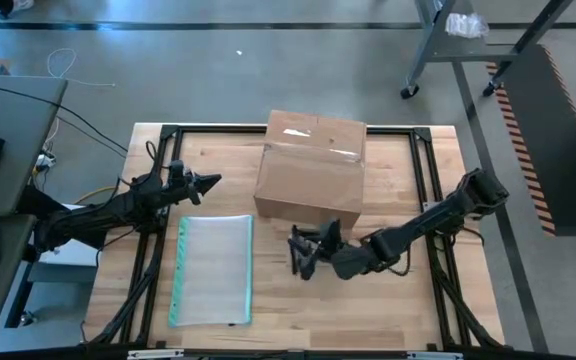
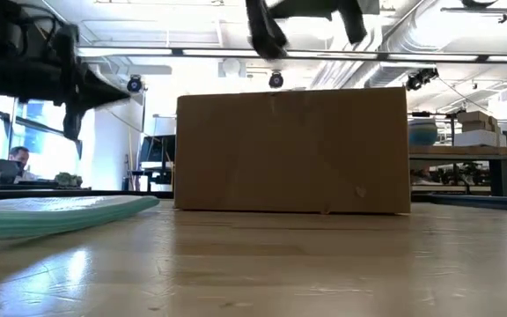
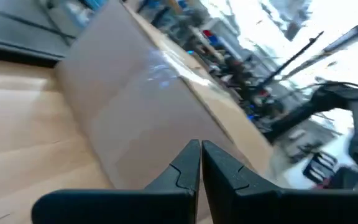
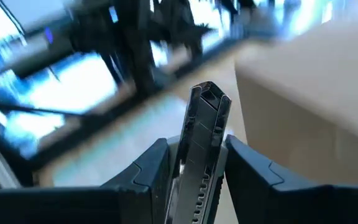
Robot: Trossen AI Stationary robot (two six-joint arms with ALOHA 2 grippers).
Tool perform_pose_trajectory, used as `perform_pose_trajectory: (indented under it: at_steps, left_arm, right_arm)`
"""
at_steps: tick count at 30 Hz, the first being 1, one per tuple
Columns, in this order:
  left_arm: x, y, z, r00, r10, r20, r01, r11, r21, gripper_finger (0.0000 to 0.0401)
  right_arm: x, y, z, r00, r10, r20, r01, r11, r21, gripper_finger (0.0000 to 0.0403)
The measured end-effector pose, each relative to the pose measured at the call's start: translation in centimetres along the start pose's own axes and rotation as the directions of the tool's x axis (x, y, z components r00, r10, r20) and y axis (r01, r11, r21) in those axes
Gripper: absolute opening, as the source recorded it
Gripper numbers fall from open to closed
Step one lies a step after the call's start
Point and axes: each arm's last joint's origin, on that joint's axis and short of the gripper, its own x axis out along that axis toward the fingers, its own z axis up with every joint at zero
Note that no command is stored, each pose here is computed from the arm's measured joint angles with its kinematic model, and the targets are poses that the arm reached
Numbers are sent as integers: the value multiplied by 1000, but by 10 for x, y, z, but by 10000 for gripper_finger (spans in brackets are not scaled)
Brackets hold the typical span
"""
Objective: Unpack boxes
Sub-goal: Open the cardboard box using the black cutter
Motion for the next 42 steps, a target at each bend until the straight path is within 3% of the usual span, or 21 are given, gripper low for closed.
perform_pose_trajectory:
  at_steps: [4,9,14,17,20,21,24,26,30,35,38,42]
  left_arm:
    - [-4,-24,12,965,-248,86,237,965,114,0]
    - [-8,-49,23,956,-284,78,248,919,305,0]
    - [2,-76,18,968,-250,2,224,871,438,0]
    - [16,-94,2,977,-188,-106,215,820,530,0]
    - [33,-120,-5,985,-132,-115,175,786,593,2]
    - [40,-128,-9,988,-103,-115,152,768,622,5]
    - [58,-146,-29,984,-42,-172,157,662,733,27]
    - [69,-159,-37,982,-32,-188,166,626,762,55]
    - [89,-173,-51,980,12,-198,149,609,779,130]
    - [109,-189,-52,985,9,-171,124,649,750,218]
    - [117,-188,-56,980,12,-197,143,648,748,244]
    - [125,-190,-57,976,-54,-212,190,687,701,250]
  right_arm:
    - [5,0,16,988,-62,142,67,997,-33,112]
    - [9,-4,29,958,-149,247,167,984,-55,112]
    - [12,2,42,949,-161,271,193,977,-94,112]
    - [11,8,54,945,-158,287,205,969,-140,112]
    - [9,13,64,939,-160,304,218,961,-168,112]
    - [8,15,65,939,-159,306,222,958,-181,112]
    - [6,19,68,938,-160,308,227,954,-196,112]
    - [4,19,68,936,-170,310,238,952,-195,112]
    - [4,20,61,926,-214,310,286,936,-206,112]
    - [4,22,56,919,-239,314,310,929,-201,112]
    - [6,23,52,918,-242,313,312,930,-195,112]
    - [7,25,47,918,-245,313,315,929,-196,112]
